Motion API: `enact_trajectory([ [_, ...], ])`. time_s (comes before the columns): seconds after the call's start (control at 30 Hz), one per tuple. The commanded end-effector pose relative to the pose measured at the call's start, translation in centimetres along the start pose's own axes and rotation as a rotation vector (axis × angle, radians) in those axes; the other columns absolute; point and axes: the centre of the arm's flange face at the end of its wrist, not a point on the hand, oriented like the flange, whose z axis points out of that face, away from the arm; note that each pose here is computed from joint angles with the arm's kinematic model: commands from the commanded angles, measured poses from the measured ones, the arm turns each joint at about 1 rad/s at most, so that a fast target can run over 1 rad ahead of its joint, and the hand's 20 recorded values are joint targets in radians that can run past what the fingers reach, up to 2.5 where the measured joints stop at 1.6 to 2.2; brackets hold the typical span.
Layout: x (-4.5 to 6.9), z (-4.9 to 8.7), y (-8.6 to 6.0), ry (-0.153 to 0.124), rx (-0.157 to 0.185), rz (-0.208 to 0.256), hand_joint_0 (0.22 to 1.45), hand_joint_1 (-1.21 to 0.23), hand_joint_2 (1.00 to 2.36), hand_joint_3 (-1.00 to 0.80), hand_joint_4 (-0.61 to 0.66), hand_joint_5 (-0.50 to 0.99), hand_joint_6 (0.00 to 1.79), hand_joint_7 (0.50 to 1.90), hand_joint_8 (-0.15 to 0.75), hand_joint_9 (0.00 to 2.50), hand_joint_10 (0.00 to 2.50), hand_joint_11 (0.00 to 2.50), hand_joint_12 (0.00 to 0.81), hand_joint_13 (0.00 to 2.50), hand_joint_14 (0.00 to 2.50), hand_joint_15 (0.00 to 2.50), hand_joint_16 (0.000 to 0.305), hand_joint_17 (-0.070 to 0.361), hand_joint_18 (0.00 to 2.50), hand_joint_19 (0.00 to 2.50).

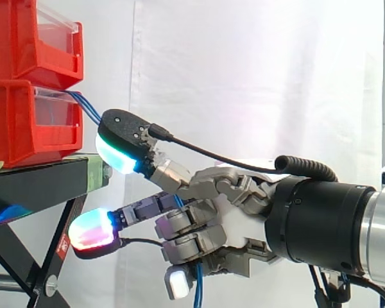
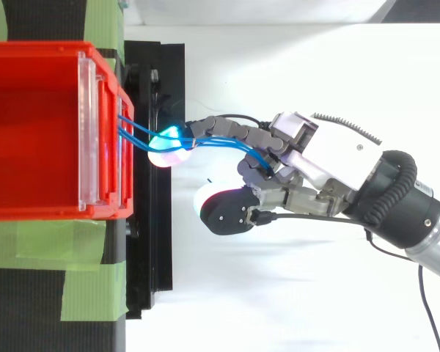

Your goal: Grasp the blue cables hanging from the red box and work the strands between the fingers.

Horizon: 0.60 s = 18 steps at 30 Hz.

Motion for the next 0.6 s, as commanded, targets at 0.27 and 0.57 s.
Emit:
enact_trajectory([
  [0.27,-0.01,0.01,0.00,0.000,0.000,0.000,0.73,-0.51,1.00,-1.00,0.40,0.20,0.01,0.78,0.514,1.67,2.50,2.50,0.734,2.01,2.50,1.80,0.264,0.198,2.50,0.65],
  [0.57,-0.01,0.01,0.00,0.000,0.000,0.000,0.73,-0.51,1.00,-1.00,0.40,0.19,0.01,0.78,0.512,1.66,2.50,2.50,0.733,2.00,2.50,1.80,0.262,0.197,2.50,0.64],
])
